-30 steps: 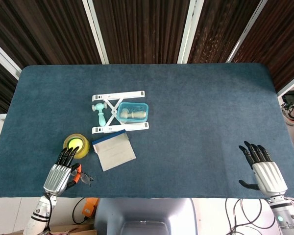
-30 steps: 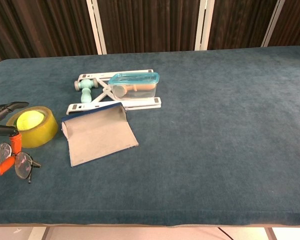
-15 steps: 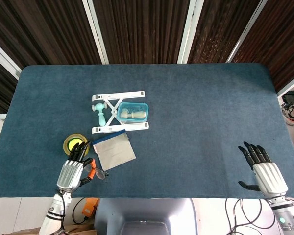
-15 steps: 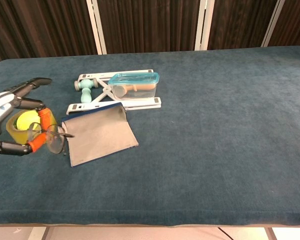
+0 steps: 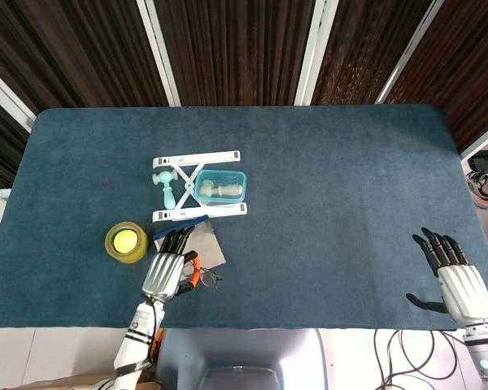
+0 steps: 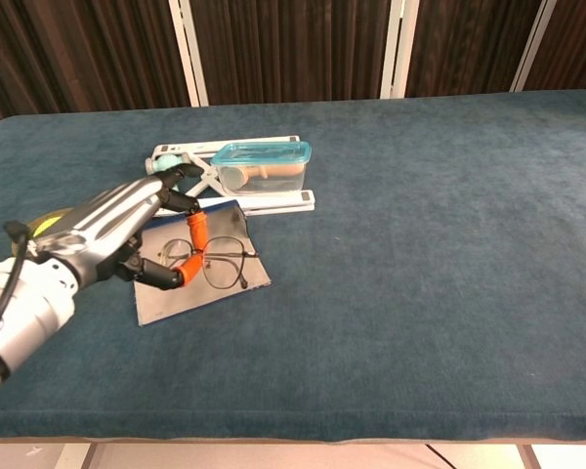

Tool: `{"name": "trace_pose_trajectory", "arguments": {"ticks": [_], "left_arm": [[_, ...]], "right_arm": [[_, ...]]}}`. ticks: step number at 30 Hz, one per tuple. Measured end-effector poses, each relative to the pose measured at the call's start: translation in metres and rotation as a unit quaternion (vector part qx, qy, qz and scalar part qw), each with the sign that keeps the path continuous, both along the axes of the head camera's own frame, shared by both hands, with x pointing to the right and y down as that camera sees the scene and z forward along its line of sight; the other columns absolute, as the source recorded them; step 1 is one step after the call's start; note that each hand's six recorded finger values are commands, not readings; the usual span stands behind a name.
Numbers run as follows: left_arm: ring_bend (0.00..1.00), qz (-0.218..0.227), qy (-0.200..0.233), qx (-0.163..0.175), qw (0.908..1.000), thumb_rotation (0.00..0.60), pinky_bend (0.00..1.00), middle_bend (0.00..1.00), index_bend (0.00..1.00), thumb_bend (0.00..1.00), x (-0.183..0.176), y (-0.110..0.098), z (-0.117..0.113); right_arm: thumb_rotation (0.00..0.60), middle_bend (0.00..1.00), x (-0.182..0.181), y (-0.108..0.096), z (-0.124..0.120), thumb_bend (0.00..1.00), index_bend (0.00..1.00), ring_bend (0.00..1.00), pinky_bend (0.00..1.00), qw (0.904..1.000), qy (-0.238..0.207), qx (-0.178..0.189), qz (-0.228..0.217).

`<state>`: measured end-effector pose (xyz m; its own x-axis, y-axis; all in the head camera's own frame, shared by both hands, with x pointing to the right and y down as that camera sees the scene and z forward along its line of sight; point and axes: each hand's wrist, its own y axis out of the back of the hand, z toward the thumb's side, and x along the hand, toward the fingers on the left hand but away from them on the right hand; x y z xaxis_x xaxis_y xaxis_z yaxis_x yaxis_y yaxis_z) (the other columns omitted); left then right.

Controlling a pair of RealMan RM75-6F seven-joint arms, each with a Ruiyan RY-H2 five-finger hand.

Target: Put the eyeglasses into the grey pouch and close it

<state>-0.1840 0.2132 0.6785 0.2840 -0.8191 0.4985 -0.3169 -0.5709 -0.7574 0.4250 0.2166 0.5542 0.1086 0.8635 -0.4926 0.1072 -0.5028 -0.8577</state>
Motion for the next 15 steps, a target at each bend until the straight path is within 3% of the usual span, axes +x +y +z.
{"name": "trace_pose_trajectory", "arguments": {"ticks": [15], "left_arm": [[0.00, -0.029, -0.046, -0.022, 0.9983, 0.600, 0.05, 0.06, 0.61, 0.43, 0.015, -0.029, 0.046]], "right_arm": [[0.600, 0.00, 0.006, -0.002, -0.006, 0.17, 0.00, 0.00, 0.05, 1.0000, -0.006, 0.005, 0.006]]}}
